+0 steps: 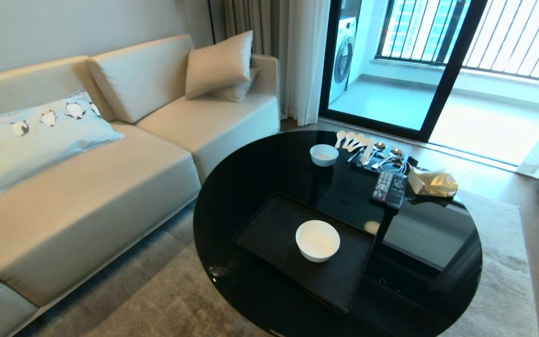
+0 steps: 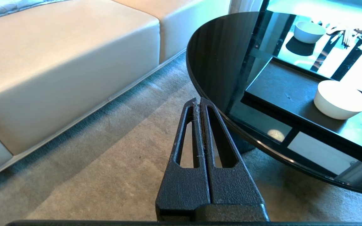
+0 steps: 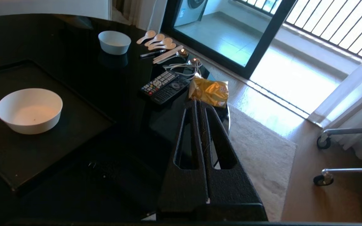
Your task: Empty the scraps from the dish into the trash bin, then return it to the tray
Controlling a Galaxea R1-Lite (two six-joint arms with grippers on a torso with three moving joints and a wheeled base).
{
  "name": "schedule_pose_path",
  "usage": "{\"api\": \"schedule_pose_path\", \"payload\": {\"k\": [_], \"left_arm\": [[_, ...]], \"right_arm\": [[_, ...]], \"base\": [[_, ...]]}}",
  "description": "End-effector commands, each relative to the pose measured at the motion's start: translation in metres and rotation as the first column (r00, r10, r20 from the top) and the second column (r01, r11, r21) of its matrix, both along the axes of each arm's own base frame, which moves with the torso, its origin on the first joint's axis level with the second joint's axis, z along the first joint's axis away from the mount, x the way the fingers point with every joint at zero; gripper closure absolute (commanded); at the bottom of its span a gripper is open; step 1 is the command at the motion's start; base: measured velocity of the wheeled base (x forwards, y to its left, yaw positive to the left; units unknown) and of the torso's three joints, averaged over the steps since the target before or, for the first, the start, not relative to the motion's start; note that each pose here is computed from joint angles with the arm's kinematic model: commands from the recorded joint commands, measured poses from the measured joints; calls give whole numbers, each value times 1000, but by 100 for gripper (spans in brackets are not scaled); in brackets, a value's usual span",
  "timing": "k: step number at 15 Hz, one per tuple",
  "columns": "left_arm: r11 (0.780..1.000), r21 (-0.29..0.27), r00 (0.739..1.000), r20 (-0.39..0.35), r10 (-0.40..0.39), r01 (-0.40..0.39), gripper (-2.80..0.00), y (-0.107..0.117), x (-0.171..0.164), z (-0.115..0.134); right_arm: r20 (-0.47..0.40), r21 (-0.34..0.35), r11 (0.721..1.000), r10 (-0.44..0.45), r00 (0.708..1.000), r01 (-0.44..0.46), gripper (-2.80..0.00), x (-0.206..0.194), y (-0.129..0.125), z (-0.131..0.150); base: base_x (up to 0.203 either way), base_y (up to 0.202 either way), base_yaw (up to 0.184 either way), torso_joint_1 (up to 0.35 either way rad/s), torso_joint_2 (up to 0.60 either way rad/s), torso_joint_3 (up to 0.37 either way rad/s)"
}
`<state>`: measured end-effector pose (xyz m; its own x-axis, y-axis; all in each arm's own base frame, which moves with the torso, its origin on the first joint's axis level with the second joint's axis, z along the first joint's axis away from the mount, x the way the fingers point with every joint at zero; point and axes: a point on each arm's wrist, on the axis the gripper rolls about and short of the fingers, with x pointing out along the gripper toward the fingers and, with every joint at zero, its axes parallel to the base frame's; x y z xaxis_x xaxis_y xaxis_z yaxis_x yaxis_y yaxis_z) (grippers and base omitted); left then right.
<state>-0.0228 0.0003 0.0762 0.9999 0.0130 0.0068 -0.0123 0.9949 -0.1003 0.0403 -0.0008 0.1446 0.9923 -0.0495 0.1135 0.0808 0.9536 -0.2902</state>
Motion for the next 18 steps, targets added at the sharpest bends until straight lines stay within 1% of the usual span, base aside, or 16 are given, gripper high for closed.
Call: {"api": "schedule_pose_path", "payload": {"k": [1, 3, 4, 5, 6, 8, 9, 10, 11, 13, 14, 16, 18], "left_arm": [[1000, -1, 1000, 1, 1, -1, 0, 0, 0, 0], [1000, -1, 1000, 1, 1, -1, 0, 0, 0, 0], [1000, -1, 1000, 1, 1, -1, 0, 0, 0, 0], [1000, -1, 1000, 1, 1, -1, 0, 0, 0, 0], [1000, -1, 1000, 1, 1, -1, 0, 0, 0, 0], [1000, -1, 1000, 1, 1, -1, 0, 0, 0, 0], [1000, -1, 1000, 1, 1, -1, 0, 0, 0, 0], [1000, -1, 1000, 1, 1, -1, 0, 0, 0, 0], [1000, -1, 1000, 1, 1, -1, 0, 0, 0, 0], [1000, -1, 1000, -1, 1, -1, 0, 0, 0, 0], [1000, -1, 1000, 1, 1, -1, 0, 0, 0, 0], [1000, -1, 1000, 1, 1, -1, 0, 0, 0, 0], [1000, -1, 1000, 1, 1, -1, 0, 0, 0, 0]], "right_arm": [[-28, 53, 999, 11, 1000, -10, 0, -10, 0, -9], [-48, 77, 997, 10, 999, -6, 0, -20, 0, -17], [-90, 85, 996, 0, 996, 8, 0, -24, -1, -25], [-123, 105, 993, -32, 992, 46, 0, -26, -1, -29], [-157, 141, 988, -45, 987, 67, 0, -26, -1, -33], [-249, 156, 983, -54, 967, 95, 0, -30, -1, -45], [-264, 157, 983, -55, 963, 99, 0, -34, -1, -50], [-275, 160, 984, -31, 961, 77, 0, -39, 0, -55], [-304, 158, 986, 2, 953, 48, 0, -40, 1, -59], [-339, 161, 986, 21, 940, 36, 0, -40, 1, -62], [-366, 163, 986, 32, 930, 31, 0, -41, 1, -65], [-381, 180, 983, 102, 919, -35, 0, -42, 2, -66], [-388, 180, 973, 202, 899, -141, 0, -42, 2, -66]], "base": [[0, 0, 0, 0, 0, 0], [0, 0, 0, 0, 0, 0], [0, 0, 0, 0, 0, 0], [0, 0, 0, 0, 0, 0], [0, 0, 0, 0, 0, 0], [0, 0, 0, 0, 0, 0], [0, 0, 0, 0, 0, 0], [0, 0, 0, 0, 0, 0], [0, 0, 0, 0, 0, 0], [0, 0, 0, 0, 0, 0], [0, 0, 0, 0, 0, 0], [0, 0, 0, 0, 0, 0], [0, 0, 0, 0, 0, 0]]}}
